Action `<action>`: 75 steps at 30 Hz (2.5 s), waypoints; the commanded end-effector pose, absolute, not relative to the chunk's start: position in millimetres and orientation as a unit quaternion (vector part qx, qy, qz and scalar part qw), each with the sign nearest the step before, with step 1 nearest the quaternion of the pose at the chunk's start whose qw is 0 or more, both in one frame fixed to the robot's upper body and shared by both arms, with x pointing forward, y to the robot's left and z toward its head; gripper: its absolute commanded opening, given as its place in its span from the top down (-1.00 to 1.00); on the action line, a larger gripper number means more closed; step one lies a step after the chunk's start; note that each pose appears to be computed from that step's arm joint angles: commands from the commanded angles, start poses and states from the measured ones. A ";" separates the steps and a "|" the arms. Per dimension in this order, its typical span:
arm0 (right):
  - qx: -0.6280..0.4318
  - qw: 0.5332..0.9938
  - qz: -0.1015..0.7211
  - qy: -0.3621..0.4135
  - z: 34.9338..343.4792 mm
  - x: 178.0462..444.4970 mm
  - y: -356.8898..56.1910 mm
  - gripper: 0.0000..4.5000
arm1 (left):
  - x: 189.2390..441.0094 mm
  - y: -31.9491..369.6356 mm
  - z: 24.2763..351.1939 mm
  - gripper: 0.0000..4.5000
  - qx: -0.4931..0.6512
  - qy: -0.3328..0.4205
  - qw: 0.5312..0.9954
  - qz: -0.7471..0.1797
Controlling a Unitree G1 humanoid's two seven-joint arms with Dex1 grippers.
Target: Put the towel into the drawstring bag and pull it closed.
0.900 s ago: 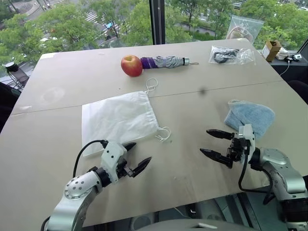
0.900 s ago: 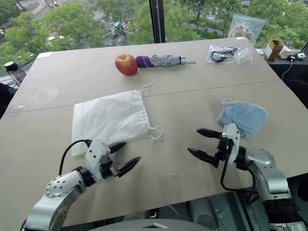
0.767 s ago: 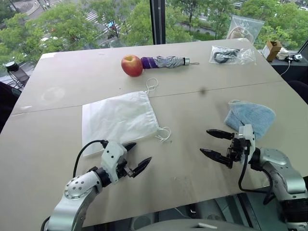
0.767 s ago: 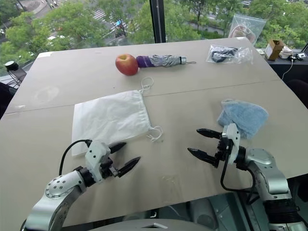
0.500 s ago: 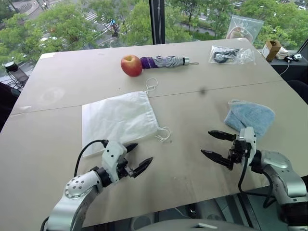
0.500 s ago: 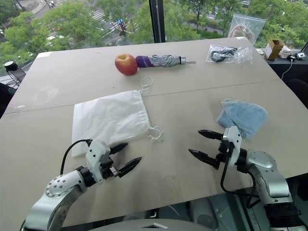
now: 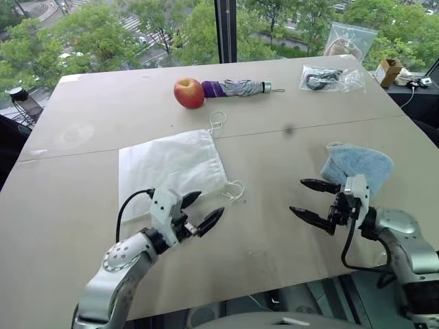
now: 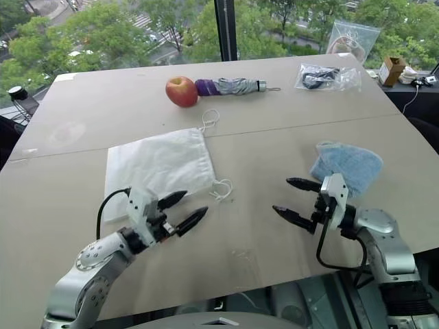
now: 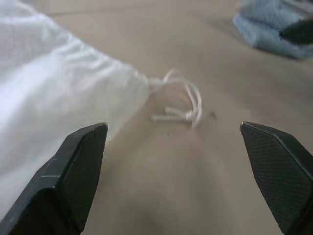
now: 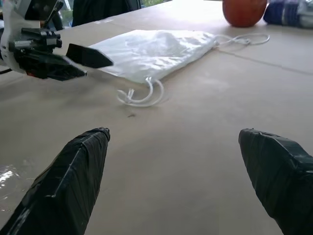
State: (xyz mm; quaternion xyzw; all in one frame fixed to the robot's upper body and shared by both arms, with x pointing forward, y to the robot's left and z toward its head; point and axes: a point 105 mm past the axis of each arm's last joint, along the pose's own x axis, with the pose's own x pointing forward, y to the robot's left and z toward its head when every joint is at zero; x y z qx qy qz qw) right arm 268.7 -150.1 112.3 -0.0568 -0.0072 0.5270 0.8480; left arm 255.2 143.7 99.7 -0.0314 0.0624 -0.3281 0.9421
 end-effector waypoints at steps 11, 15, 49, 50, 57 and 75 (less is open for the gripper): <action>-0.107 0.837 0.526 -0.106 173.3 288.8 -139.1 -1.00 | 340.9 130.1 126.2 -0.98 0.133 0.058 0.983 -0.111; -0.108 0.840 0.522 -0.103 169.5 287.9 -144.0 -1.00 | 347.4 136.3 114.9 -0.98 0.191 0.083 0.975 -0.077; -0.091 0.838 0.529 -0.103 158.8 285.2 -136.5 -1.00 | 299.7 275.4 144.6 -0.98 0.572 -0.051 0.818 -0.016; -0.091 0.838 0.528 -0.103 158.7 285.2 -136.6 -1.00 | 297.5 280.4 146.5 -0.98 0.578 -0.054 0.814 0.003; -0.092 0.836 0.531 -0.103 158.6 285.9 -136.4 -1.00 | 299.0 273.8 154.3 -0.98 0.436 -0.084 0.896 0.035; -0.098 0.840 0.523 -0.106 160.6 286.2 -137.6 -1.00 | 349.0 137.7 107.7 -0.98 0.150 0.072 0.982 -0.093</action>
